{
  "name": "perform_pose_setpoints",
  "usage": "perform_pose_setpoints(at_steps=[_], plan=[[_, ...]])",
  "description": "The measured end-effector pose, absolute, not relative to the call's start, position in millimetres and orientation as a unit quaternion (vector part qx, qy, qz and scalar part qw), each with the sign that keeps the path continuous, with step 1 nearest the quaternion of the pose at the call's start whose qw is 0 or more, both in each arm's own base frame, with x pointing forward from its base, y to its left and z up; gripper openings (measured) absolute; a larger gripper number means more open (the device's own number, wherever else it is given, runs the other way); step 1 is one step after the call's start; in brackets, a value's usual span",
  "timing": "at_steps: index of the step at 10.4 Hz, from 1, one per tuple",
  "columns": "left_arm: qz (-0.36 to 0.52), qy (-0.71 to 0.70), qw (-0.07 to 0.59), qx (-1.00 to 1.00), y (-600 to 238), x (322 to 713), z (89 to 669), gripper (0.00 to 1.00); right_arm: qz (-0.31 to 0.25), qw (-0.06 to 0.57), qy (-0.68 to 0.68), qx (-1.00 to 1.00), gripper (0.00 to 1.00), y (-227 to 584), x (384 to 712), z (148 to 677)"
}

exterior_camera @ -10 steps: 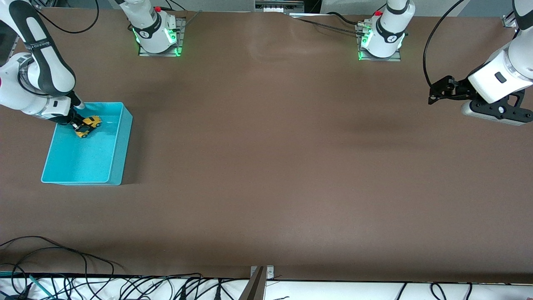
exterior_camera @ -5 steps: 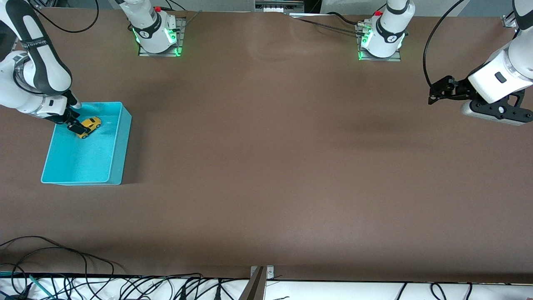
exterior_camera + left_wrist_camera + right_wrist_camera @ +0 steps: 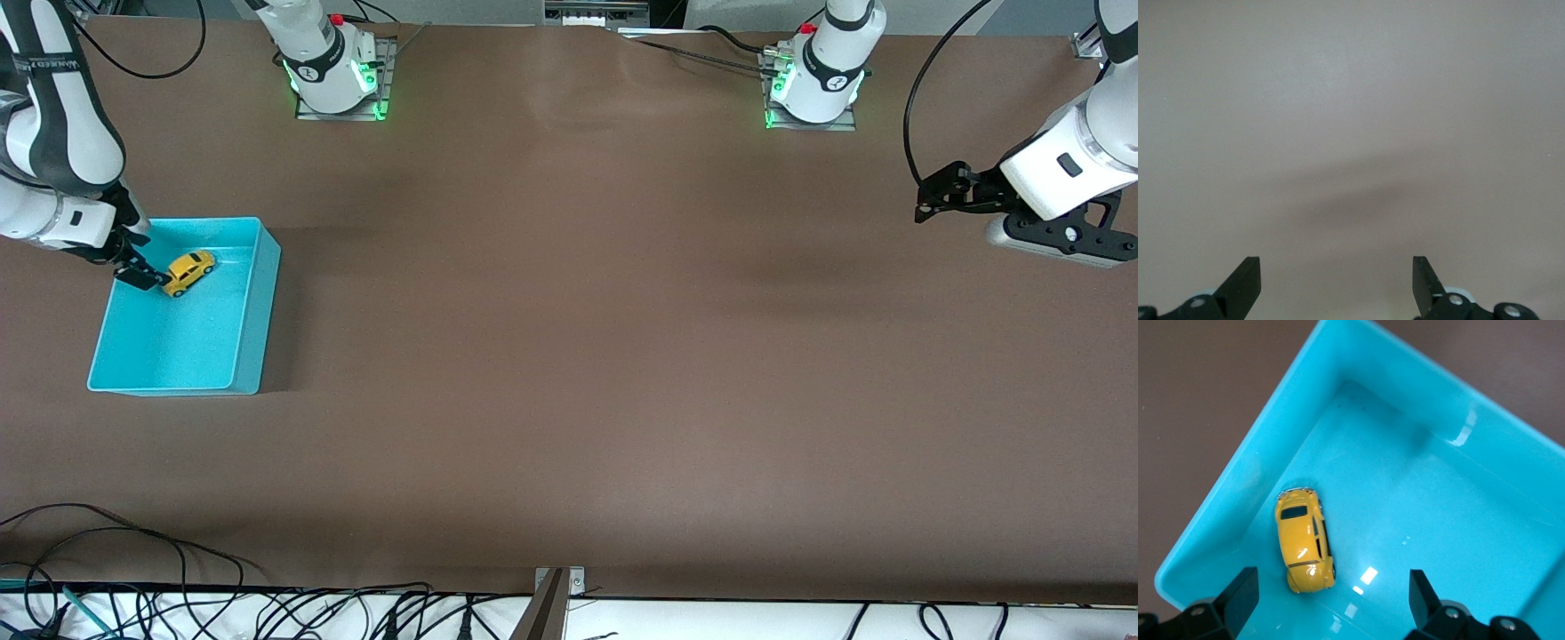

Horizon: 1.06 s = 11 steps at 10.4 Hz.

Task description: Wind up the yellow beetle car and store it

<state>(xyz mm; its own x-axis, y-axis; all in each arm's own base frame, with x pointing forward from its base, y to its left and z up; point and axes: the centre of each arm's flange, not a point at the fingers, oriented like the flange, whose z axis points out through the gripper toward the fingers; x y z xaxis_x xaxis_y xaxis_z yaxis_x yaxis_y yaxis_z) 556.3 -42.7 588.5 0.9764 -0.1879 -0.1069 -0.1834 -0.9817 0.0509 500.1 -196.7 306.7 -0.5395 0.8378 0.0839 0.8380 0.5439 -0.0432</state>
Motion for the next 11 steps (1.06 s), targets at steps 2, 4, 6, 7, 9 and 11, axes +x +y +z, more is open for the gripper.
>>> perform_pose_setpoints(at_steps=[2, 4, 6, 7, 9, 11], plan=[[-0.056, -0.093, 0.020, 0.994, -43, 556, 589, 1.00, 0.008, 0.047, -0.843, -0.536, 1.00, -158, 517, 352], [-0.056, -0.093, 0.020, 0.994, -43, 556, 589, 1.00, 0.015, 0.044, -0.801, -0.597, 1.00, -109, 529, 408], [-0.056, -0.093, 0.020, 0.994, -43, 556, 589, 1.00, 0.027, 0.034, -0.751, -0.659, 1.00, -64, 534, 463], [-0.055, -0.093, 0.020, 0.994, -43, 556, 589, 1.00, 0.029, 0.028, -0.724, -0.688, 1.00, -47, 536, 487], [-0.055, -0.093, 0.020, 0.994, -43, 556, 589, 1.00, 0.023, 0.017, -0.661, -0.750, 1.00, -22, 541, 517], [-0.055, -0.093, 0.020, 0.994, -43, 556, 589, 1.00, 0.016, 0.006, -0.560, -0.828, 1.00, 7, 544, 536]])
